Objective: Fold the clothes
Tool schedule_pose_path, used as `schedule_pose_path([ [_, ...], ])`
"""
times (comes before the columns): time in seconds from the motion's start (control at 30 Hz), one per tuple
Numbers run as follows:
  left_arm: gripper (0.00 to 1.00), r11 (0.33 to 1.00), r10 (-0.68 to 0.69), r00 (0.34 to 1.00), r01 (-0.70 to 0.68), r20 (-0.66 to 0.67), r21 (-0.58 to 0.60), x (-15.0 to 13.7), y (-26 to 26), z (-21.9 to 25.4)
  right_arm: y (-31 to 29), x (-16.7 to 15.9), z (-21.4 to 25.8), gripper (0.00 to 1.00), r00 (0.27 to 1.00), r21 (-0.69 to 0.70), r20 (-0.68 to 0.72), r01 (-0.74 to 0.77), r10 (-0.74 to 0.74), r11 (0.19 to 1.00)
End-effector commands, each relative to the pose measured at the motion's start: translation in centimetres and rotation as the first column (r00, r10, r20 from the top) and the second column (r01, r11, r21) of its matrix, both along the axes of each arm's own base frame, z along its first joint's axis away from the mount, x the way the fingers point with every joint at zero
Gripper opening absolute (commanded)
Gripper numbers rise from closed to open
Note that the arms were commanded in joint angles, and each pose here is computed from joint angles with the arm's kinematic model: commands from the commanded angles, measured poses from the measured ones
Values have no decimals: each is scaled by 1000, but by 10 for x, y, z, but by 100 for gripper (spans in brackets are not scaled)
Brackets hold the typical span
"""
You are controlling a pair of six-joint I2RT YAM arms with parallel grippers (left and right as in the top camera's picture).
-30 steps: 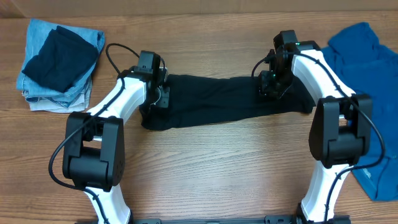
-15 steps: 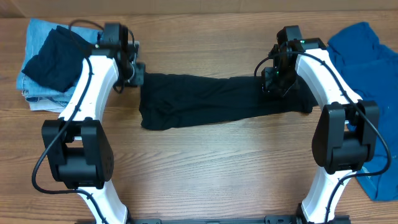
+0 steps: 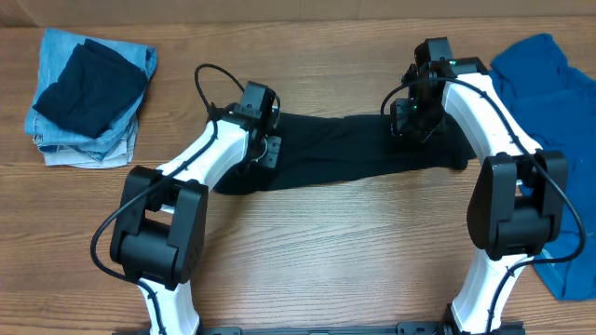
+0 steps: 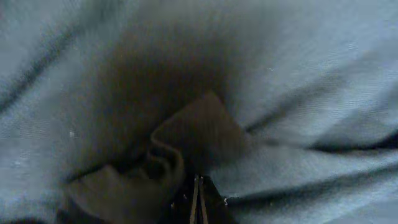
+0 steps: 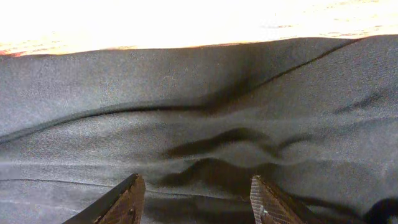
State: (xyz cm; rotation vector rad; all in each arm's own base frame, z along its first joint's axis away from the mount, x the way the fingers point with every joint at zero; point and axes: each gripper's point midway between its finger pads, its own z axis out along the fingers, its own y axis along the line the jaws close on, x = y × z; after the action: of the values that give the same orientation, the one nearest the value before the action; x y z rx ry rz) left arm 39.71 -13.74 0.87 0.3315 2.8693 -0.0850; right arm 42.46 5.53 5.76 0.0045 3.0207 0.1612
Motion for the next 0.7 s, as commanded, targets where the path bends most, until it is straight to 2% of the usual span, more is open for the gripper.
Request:
schedule_pose_path([
  [0.0,4,984,9,996,6,-84,177,-17,33,-47,0,6,20,59,999,11,45,9,-10,1000],
  [0.1,4,951,-40,993,72,-110,300,-17,60,-59,0,-4,18,59,1000,4,5,-3,3,1000],
  [0.17,4,935,-6,995,40,-98,353,-12,81,-56,-5,-3,18,59,1000,-23,8,1,-1,1000],
  [0.3,4,932,-10,994,47,-104,358,-6,106,-56,-26,2,18,63,999,-142,33,22,-18,990],
  [0.37,4,935,-6,995,42,-102,351,-5,107,-56,-51,4,21,63,991,-255,64,131,-119,958],
  [0.43,4,942,-11,995,45,-103,334,-5,103,-56,-55,4,20,62,984,-231,63,176,-166,957],
  [0.5,7,942,-11,995,45,-104,333,-5,103,-56,-48,3,17,61,983,-138,40,182,-178,974],
  [0.6,9,942,-7,995,42,-104,333,-5,103,-56,-56,1,14,61,964,-95,19,267,-266,959],
  [0.67,10,942,-7,995,41,-103,333,-5,103,-56,-47,-1,11,60,962,-22,-12,274,-274,961],
])
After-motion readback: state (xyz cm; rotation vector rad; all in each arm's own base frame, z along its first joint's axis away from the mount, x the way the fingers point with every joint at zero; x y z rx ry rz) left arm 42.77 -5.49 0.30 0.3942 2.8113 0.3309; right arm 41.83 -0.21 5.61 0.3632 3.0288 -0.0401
